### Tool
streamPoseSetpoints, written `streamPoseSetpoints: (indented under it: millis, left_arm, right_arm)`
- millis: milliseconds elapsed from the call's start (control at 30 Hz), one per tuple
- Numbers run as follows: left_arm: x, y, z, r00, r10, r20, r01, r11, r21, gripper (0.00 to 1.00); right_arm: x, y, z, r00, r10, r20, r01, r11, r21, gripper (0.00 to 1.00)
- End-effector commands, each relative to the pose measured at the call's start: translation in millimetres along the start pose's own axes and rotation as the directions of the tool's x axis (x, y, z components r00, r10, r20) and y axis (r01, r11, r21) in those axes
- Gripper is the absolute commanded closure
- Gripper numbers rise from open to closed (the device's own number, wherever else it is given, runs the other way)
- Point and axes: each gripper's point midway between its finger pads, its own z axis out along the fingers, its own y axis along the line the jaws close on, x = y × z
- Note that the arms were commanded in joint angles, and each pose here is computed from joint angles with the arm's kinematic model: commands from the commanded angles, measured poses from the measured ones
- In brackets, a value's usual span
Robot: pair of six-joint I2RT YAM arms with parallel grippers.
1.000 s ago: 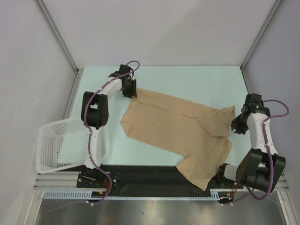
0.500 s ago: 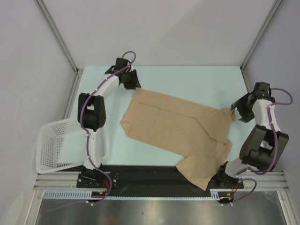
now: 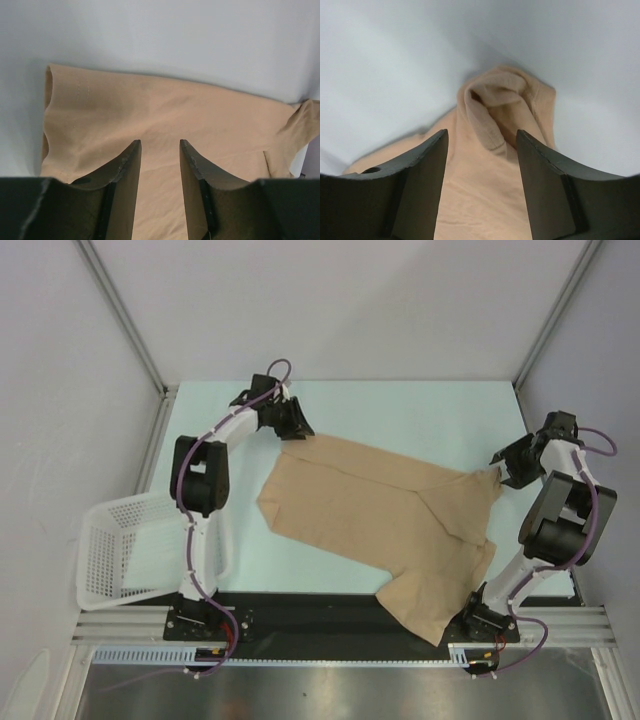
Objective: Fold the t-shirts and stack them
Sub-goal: Fold the tshirt
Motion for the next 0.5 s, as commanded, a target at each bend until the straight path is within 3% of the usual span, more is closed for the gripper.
streamPoseSetpoints:
  millis: [0,367,400,433,467]
  left_arm:
    - [-4.2,-6.6,6.7,1.0,-0.021,-0.01,0.021,0.999,0.034,0.58]
    - [13.3,22.4,23.2,0.993,-0.097,-0.071,0.092,0.994,-0.066,0.57]
    - [15.8,25.1,25.1,0.992,-0.102,-0.08,0.096,0.993,-0.074,0.57]
    - [14.1,26.8,25.6,0.992,-0.104,-0.078,0.098,0.992,-0.081,0.57]
    - [15.9,30.1,25.6,0.99,-0.117,-0.083,0.109,0.989,-0.096,0.57]
  right_arm:
    - [-18.7,8.0,2.6,0.999,0.037,0.016,-0.036,0.998,-0.046,0.38]
    - [-19.6,7.5,35.2,0.995,0.086,-0.053,-0.089,0.995,-0.042,0.42]
    - [-19.4,7.2,36.8,0.994,0.091,-0.057,-0.094,0.995,-0.044,0.45]
    - [-19.8,5.6,38.0,0.993,0.104,-0.057,-0.106,0.994,-0.04,0.59]
    - [-22.2,-1.1,38.8,0.991,0.125,-0.053,-0.127,0.992,-0.027,0.66]
